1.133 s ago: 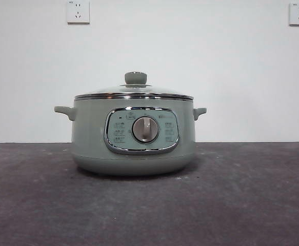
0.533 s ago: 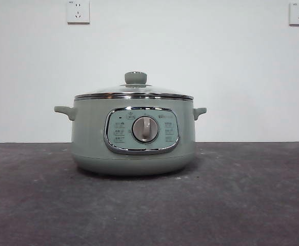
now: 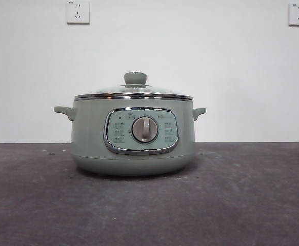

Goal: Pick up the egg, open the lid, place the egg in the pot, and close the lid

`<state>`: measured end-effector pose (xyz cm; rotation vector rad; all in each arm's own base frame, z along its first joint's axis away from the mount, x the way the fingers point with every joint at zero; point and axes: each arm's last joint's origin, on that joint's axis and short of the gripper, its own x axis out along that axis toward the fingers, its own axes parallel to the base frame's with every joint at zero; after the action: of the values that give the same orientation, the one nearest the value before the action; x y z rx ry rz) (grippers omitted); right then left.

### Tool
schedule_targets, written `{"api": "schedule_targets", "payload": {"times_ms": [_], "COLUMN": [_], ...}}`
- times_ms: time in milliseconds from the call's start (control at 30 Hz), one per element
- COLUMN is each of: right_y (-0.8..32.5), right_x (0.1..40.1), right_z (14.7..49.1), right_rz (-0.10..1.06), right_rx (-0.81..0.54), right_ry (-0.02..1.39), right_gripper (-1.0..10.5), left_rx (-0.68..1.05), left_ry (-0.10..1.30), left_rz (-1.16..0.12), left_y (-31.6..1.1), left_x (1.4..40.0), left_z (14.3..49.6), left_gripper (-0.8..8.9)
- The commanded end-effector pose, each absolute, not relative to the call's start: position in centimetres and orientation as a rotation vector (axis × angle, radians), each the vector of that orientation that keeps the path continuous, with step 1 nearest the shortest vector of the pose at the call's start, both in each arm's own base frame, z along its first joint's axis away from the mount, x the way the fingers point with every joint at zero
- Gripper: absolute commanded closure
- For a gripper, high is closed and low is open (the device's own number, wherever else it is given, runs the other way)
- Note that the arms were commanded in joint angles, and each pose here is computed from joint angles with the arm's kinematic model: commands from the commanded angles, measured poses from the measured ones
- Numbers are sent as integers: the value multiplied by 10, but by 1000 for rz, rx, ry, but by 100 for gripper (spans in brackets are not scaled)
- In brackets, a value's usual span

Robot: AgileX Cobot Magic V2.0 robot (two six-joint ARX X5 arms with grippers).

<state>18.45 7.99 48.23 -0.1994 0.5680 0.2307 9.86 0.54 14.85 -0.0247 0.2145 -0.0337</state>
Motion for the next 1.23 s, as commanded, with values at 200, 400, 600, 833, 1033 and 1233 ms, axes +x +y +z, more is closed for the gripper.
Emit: {"api": "schedule_targets", "payload": {"times_ms": [200, 400, 600, 833, 1033, 1233], "right_y": [25, 4, -3, -3, -3, -3], "right_x": [120, 103, 101, 98, 97, 96], "right_z": [449, 379, 304, 225, 177, 153], "right_rz": [107, -59, -124, -127, -127, -128], "right_rx": [-32, -8, 3, -4, -2, 12], "right_ry": [154, 5, -34, 55, 95, 146], "right_gripper": [946, 946, 946, 946, 946, 946], "left_rx": [-32, -32, -32, -32, -32, -32], "left_ry": [222, 222, 222, 222, 222, 222], "left_rz": [-35, -35, -35, -35, -35, -35], "left_y": [6, 6, 6, 6, 6, 6], "left_x": [99, 99, 99, 99, 99, 99], "left_z": [145, 145, 145, 145, 145, 145], "left_gripper": [817, 817, 817, 817, 817, 817]}}
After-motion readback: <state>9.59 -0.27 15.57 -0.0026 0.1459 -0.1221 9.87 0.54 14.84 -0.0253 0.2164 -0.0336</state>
